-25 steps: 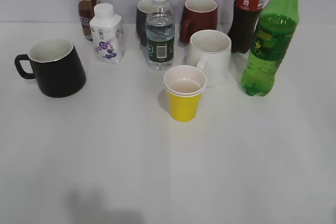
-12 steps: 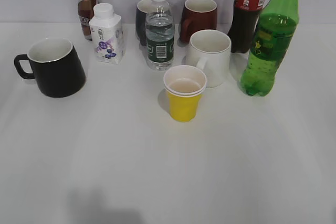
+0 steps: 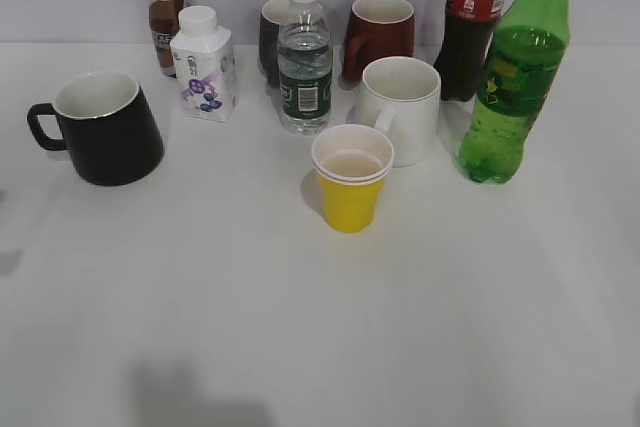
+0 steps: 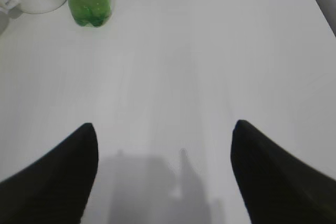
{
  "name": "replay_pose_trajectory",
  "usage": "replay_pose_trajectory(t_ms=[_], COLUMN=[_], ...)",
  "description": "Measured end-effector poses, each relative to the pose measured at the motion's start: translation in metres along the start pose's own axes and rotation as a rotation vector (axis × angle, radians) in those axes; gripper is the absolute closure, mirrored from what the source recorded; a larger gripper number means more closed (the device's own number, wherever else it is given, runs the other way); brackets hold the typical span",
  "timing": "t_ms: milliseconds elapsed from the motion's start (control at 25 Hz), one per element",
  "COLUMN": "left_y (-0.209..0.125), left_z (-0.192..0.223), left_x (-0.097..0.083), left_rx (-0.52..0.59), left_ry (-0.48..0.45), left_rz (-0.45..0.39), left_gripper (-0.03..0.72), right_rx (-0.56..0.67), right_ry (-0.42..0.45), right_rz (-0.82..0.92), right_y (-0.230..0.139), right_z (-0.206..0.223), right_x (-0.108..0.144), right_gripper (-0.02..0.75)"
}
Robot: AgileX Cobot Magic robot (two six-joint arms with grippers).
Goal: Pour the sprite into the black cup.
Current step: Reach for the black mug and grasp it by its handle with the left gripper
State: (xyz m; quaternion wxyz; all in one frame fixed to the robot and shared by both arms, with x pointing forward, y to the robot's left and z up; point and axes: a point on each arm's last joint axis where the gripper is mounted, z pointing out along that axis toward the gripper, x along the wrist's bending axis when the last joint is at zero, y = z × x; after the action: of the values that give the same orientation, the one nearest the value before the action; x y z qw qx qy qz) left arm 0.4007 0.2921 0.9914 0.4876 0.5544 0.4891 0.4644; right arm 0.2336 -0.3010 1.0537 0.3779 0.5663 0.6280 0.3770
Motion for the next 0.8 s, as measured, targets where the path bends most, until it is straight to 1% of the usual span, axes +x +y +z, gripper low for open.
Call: replay_pose_trajectory(t_ms=[80,200,360,440,560,800], left_y=[-0.016,-0.042,-0.067,-0.078,-0.087,-0.086], left_z=[0.016,0.038,0.06,0.071,0.086,0.11], left_x=[0.0,-0.001,-0.003,-0.003,-0.003,-0.003], left_rx=[0.049,0.095,0.112,0.141,0.158,0.118], left_ry=[-0.011,-0.026,-0.046,-0.054,-0.057,-0.069], left_rz=[-0.012,-0.033,-0.049,-0.052,-0.055,-0.048], left_gripper=[0.424,0.411,0.406,0.397,0.381,0.375], right_rx=[0.0,0.0,0.0,0.0,0.0,0.0], right_ry=[0.0,0.0,0.0,0.0,0.0,0.0], right_rz=[0.0,0.0,0.0,0.0,0.0,0.0], right_y=[0.0,0.0,0.0,0.0,0.0,0.0], right_z=[0.0,0.0,0.0,0.0,0.0,0.0], right_x=[0.0,0.0,0.0,0.0,0.0,0.0], right_gripper=[0.148,0.148,0.148,0.148,0.148,0.148])
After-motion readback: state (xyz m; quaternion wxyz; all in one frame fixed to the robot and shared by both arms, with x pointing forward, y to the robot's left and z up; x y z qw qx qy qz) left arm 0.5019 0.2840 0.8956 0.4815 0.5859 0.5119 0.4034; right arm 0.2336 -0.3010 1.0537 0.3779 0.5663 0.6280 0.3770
